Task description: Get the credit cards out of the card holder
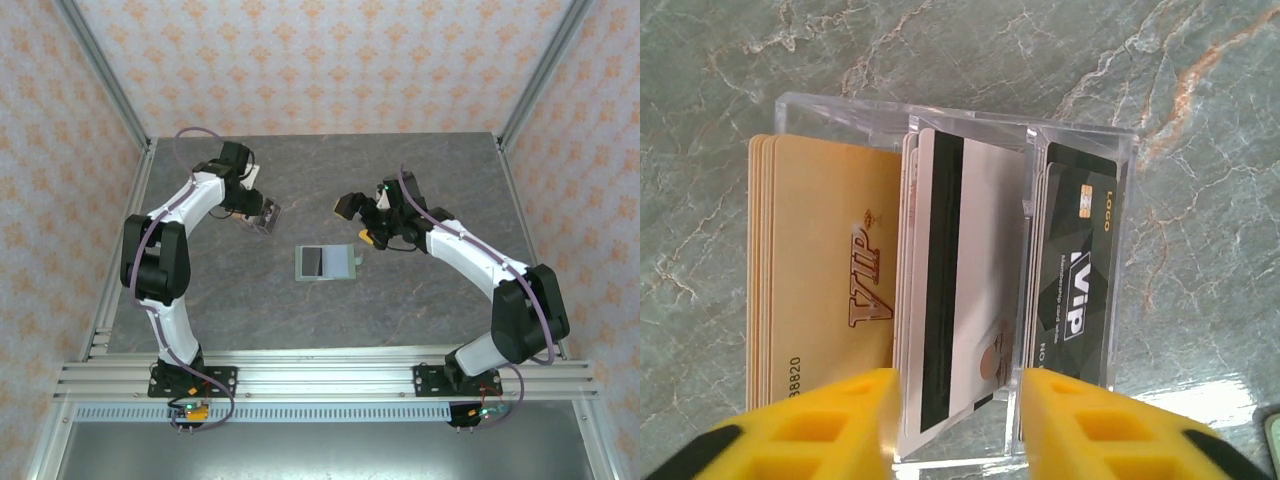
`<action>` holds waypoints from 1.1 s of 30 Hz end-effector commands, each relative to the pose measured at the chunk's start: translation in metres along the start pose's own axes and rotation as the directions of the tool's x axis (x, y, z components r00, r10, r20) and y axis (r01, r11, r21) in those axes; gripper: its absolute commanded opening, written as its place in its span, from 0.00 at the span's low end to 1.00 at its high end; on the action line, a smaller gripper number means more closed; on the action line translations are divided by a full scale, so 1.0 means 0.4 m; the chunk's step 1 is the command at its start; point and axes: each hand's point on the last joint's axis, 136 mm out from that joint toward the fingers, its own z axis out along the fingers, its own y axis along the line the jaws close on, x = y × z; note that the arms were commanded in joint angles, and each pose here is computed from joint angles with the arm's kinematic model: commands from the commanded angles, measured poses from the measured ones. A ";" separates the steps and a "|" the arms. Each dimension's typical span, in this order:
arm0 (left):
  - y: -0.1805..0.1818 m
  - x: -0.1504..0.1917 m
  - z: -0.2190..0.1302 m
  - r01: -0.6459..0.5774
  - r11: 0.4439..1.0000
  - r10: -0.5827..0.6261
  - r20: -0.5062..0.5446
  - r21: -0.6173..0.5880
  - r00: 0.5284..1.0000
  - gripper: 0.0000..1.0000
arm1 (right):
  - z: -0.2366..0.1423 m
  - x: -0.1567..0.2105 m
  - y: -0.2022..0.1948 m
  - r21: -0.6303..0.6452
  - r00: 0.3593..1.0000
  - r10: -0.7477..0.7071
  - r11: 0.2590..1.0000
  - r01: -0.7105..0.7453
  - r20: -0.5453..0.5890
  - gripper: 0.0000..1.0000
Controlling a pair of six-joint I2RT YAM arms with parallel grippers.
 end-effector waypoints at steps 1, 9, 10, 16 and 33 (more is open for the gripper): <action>0.002 -0.038 -0.077 0.042 0.999 -0.044 0.064 0.019 0.997 0.44 | -0.011 -0.006 0.027 -0.013 0.999 -0.038 0.999 0.038 0.006 1.00; -0.006 -0.050 -0.201 0.222 0.973 -0.229 0.154 0.063 0.961 0.52 | 0.015 0.028 -0.034 0.112 0.993 -0.106 0.987 0.111 -0.046 0.93; -0.002 -0.041 -0.207 0.248 0.967 -0.254 0.153 0.057 0.955 0.54 | 0.019 0.036 -0.041 0.139 0.991 -0.122 0.982 0.128 -0.053 0.92; 0.009 0.032 -0.254 0.323 0.945 -0.328 0.174 0.053 0.929 0.73 | 0.057 0.090 -0.078 0.298 0.971 -0.215 0.925 0.236 -0.102 0.85; -0.056 0.163 -0.235 0.446 0.870 -0.470 0.080 0.209 0.879 1.00 | 0.252 0.151 -0.136 0.462 0.965 -0.208 0.848 0.259 -0.160 0.43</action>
